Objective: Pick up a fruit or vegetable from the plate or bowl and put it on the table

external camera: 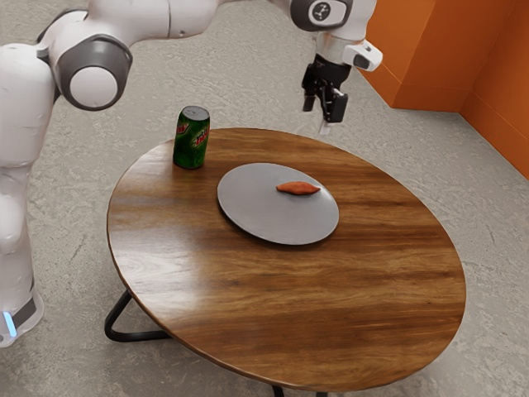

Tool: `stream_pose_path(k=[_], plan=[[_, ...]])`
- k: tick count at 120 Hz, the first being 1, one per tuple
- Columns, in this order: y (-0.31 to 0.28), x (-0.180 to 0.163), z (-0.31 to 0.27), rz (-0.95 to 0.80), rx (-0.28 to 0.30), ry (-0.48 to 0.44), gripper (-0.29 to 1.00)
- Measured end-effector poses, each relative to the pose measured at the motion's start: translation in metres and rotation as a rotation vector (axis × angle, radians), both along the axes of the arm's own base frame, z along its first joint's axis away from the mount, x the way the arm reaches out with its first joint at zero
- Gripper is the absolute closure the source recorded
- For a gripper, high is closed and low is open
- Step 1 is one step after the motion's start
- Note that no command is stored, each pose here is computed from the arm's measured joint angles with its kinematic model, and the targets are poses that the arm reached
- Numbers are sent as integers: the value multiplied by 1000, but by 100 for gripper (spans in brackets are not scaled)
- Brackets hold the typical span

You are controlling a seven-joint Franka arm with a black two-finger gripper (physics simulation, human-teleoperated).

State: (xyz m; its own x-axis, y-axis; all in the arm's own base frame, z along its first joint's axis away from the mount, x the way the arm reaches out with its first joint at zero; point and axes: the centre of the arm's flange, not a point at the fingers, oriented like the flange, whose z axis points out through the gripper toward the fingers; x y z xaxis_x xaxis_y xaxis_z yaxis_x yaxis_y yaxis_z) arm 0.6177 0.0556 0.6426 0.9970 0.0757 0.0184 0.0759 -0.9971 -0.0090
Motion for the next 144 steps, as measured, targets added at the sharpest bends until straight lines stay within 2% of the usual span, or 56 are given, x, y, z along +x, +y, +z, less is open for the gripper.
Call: stream_pose_path(k=[34, 48, 62, 72, 88, 100, 117, 144], plan=[[10, -3, -2, 11, -20, 21, 0], [8, -7, 22, 20, -19, -26, 0], [33, -9, 21, 74, -7, -24, 0], [57, -5, 5, 119, 1, 3, 0], [82, 12, -51, 161, 6, 77, 0], [95, 22, -81, 171, -10, 102, 0], [100, 33, -103, 129, -28, 107, 0], [96, 40, -108, -18, -37, 82, 0]])
